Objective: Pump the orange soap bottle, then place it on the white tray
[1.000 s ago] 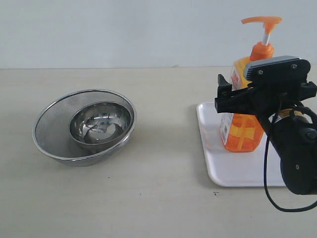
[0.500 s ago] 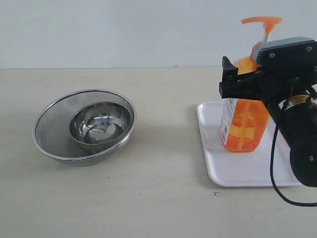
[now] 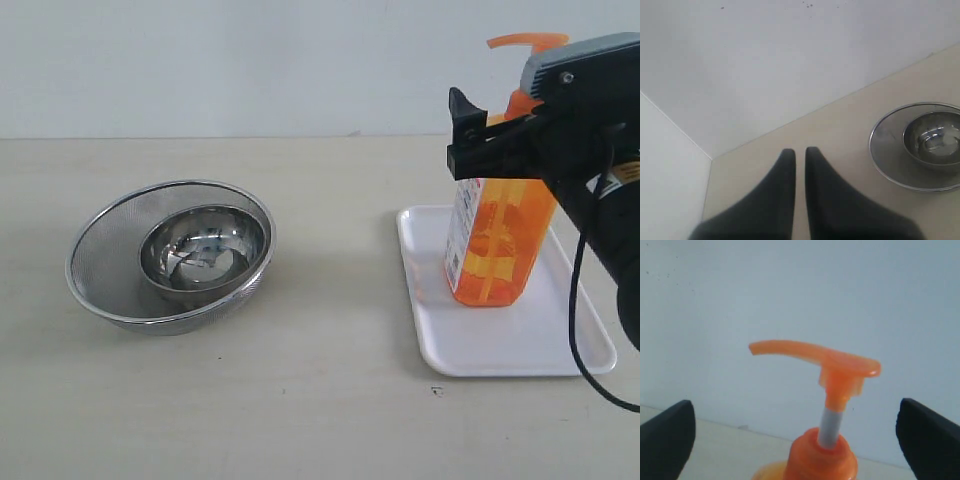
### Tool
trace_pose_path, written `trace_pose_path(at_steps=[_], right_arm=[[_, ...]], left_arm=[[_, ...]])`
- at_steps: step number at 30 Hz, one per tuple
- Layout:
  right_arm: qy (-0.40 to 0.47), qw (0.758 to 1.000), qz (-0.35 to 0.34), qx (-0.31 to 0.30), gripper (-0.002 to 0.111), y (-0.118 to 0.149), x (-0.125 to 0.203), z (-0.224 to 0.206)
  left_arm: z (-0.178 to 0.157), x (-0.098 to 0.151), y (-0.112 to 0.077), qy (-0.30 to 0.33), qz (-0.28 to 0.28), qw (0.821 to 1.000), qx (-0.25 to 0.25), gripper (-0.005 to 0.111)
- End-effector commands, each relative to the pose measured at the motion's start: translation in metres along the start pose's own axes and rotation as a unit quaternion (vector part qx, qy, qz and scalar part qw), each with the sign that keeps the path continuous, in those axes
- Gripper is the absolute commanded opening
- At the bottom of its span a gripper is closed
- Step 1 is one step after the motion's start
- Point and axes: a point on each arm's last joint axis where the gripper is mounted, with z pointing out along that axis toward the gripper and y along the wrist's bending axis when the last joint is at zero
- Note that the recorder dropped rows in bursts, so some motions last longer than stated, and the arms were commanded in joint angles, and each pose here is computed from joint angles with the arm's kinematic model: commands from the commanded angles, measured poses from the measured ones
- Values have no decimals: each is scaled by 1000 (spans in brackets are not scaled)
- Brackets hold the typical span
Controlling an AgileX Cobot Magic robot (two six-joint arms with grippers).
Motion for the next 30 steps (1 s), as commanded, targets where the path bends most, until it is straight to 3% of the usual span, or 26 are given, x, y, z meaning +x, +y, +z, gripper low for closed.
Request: trace_pose_path(at_steps=[1, 7, 30], right_arm=[[-14, 1000, -1, -5, 105, -2, -12, -3], [-15, 999, -33, -8, 105, -5, -20, -7], [-150, 989, -15, -9, 105, -26, -94, -45]], left_arm=[[0, 1, 0, -6, -5, 1000, -2, 5], [0, 1, 0, -6, -5, 1000, -2, 5], [0, 1, 0, -6, -5, 1000, -2, 5]])
